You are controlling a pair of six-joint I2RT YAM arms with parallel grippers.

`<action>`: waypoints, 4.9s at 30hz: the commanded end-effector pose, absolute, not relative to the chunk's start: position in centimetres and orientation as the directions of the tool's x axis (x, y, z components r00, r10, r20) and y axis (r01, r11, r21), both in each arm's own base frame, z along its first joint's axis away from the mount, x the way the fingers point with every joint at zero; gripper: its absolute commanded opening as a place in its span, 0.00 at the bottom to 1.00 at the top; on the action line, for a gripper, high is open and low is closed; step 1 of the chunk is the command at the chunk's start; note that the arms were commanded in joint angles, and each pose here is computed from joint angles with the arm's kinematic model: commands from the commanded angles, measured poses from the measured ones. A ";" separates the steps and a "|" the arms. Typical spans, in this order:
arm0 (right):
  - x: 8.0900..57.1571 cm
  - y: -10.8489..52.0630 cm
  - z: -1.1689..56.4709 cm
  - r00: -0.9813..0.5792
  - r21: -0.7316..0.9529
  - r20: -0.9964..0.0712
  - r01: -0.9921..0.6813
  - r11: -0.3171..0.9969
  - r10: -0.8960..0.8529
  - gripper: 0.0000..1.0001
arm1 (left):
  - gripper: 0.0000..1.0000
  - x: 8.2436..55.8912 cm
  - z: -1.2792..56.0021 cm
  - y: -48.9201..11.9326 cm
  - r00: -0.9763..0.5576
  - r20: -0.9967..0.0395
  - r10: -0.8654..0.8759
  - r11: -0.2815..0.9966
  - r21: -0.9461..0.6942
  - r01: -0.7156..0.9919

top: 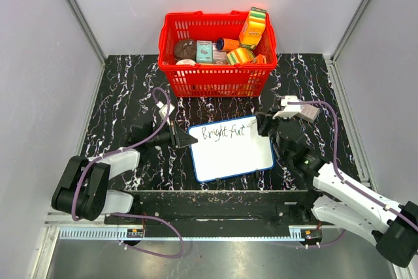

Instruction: Write a sentence on the whiteboard

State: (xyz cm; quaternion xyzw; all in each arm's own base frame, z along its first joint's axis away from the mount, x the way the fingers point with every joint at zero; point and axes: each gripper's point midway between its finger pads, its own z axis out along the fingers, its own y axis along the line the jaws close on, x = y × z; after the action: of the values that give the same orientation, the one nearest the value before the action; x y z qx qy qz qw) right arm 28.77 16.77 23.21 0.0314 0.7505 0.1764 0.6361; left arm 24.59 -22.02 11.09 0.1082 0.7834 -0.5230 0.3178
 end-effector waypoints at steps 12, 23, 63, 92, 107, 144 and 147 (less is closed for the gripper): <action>29.2 16.4 22.7 -0.184 0.342 -0.932 -0.152 0.927 0.314 0.00 | 0.00 26.7 8.9 -20.6 -0.720 -0.677 -0.152 0.555 -0.661 0.504; 28.2 16.2 21.0 -0.230 0.361 -0.918 -0.155 0.920 0.322 0.00 | 0.00 26.6 8.9 -20.7 -0.723 -0.674 -0.151 0.553 -0.664 0.503; 29.1 13.9 23.2 -0.145 0.345 -0.931 -0.040 0.938 0.336 0.00 | 0.00 26.7 8.9 -20.7 -0.723 -0.675 -0.151 0.553 -0.664 0.504; 28.5 14.4 21.4 -0.191 0.346 -0.925 -0.074 0.935 0.328 0.00 | 0.00 26.7 8.9 -20.7 -0.724 -0.673 -0.151 0.550 -0.666 0.504; 27.6 13.9 19.4 -0.244 0.344 -0.915 -0.060 0.937 0.321 0.00 | 0.00 26.7 8.9 -20.7 -0.724 -0.673 -0.151 0.550 -0.666 0.504; 30.4 14.3 24.6 -0.122 0.303 -0.947 -0.045 0.952 0.296 0.00 | 0.00 26.6 8.9 -20.8 -0.727 -0.670 -0.149 0.546 -0.669 0.504; 30.3 14.3 24.4 -0.127 0.308 -0.945 -0.049 0.950 0.300 0.00 | 0.00 26.6 8.9 -20.8 -0.728 -0.669 -0.150 0.545 -0.670 0.504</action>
State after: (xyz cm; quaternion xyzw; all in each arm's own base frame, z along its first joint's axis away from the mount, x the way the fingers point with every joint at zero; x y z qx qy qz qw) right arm 29.68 14.99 22.63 0.0584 0.7583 0.1319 0.6357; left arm 24.59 -22.04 11.04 0.1095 0.7827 -0.5246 0.3165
